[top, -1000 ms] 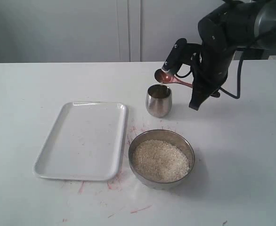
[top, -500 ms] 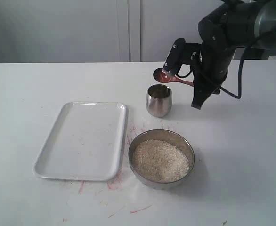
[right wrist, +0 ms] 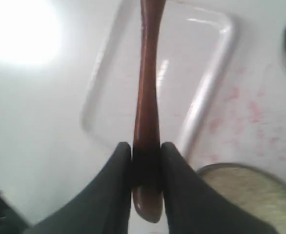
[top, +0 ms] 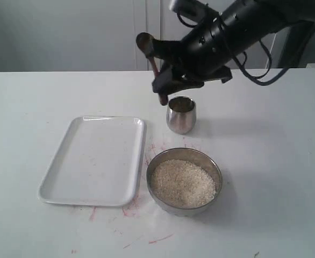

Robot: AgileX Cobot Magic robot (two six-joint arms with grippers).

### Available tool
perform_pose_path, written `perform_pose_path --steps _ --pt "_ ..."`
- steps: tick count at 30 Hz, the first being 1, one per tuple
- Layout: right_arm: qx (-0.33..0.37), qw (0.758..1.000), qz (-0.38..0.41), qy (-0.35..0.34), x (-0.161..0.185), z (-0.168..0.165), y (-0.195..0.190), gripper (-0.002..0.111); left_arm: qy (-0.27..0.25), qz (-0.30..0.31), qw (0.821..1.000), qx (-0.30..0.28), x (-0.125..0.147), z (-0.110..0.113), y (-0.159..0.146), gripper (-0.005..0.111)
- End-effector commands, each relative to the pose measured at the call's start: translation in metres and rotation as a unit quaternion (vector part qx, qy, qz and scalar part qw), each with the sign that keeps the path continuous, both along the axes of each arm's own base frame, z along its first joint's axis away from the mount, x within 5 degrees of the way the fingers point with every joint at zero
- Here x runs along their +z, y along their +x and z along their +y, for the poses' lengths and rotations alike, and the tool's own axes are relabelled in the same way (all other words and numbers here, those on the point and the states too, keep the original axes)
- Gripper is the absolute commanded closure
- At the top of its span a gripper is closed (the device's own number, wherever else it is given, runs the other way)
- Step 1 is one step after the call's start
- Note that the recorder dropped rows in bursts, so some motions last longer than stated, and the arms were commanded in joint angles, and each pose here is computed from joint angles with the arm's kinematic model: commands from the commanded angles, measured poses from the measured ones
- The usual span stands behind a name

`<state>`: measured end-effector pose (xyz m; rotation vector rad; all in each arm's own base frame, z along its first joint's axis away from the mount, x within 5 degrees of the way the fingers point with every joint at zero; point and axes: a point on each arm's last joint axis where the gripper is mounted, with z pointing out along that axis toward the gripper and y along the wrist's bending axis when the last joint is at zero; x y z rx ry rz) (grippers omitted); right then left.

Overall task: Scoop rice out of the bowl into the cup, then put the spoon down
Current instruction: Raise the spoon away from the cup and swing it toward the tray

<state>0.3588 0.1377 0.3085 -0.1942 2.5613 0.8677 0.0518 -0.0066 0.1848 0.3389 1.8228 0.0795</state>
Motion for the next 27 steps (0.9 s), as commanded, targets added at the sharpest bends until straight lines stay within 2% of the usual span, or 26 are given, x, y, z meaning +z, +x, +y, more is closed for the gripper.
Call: perform_pose_path --steps 1,10,22,27 --pt "0.004 0.991 0.051 0.124 0.022 0.014 -0.013 0.108 0.0 0.02 1.0 -0.002 -0.006 0.0 -0.001 0.092" --pt "-0.005 0.987 0.039 0.157 0.036 0.038 -0.024 0.108 0.0 0.02 1.0 -0.002 -0.006 0.0 -0.001 0.092" --pt "-0.095 0.978 0.026 0.183 0.016 0.089 -0.037 0.108 0.0 0.02 1.0 -0.002 -0.006 0.0 -0.001 0.092" --pt "-0.091 0.981 0.054 0.163 -0.018 0.115 -0.04 0.108 0.0 0.02 1.0 -0.002 -0.006 0.0 -0.001 0.092"
